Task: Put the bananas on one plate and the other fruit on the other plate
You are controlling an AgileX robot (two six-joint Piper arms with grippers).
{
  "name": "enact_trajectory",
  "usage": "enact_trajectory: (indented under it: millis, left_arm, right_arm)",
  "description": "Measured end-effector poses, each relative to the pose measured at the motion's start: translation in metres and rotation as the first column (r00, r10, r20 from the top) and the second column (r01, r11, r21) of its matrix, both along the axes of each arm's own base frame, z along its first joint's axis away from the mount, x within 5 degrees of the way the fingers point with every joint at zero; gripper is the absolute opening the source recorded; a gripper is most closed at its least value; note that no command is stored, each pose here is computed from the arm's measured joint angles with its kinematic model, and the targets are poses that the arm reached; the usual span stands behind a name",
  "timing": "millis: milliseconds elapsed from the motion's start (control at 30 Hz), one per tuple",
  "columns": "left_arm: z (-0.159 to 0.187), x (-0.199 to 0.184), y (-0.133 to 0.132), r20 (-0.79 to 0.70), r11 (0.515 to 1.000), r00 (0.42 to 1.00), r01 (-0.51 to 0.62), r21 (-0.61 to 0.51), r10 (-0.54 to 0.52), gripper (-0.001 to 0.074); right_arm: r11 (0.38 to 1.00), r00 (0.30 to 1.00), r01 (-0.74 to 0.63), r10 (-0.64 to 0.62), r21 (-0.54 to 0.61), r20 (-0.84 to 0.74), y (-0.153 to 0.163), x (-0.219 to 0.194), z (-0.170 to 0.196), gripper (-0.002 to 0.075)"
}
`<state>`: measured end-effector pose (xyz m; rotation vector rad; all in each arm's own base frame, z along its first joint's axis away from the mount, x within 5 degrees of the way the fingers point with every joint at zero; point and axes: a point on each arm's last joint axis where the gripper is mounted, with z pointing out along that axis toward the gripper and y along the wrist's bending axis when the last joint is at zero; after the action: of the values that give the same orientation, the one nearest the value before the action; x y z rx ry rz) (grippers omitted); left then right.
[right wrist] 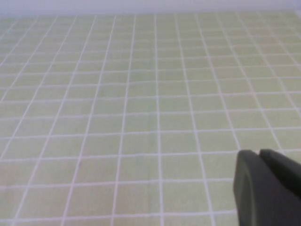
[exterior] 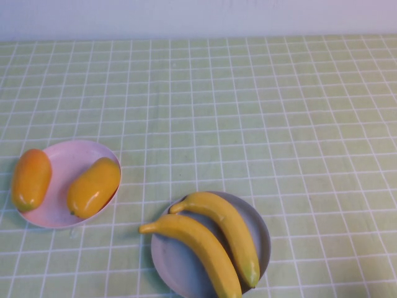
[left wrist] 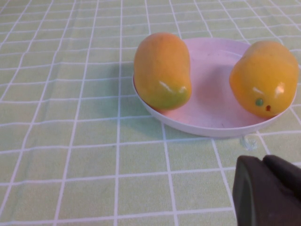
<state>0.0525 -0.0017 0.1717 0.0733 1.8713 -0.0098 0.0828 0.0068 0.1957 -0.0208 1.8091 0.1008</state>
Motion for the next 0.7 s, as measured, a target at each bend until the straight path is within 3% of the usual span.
enact_trajectory:
  millis: [333, 700]
  left_arm:
    - [0.0, 0.0, 0.0, 0.0, 1.0, 1.0, 0.0, 0.0, 0.0, -0.0003]
    - [0.0, 0.0, 0.0, 0.0, 1.0, 1.0, 0.0, 0.0, 0.0, -0.0003]
  right_arm:
    - [0.997, 0.983, 0.076, -0.079, 0.023, 0.165, -0.008, -0.025, -0.003, -0.0015]
    - [0.999, 0.991, 0.048, -0.05, 0.02, 0.127, -0.007, -0.026, -0.007, -0.0015]
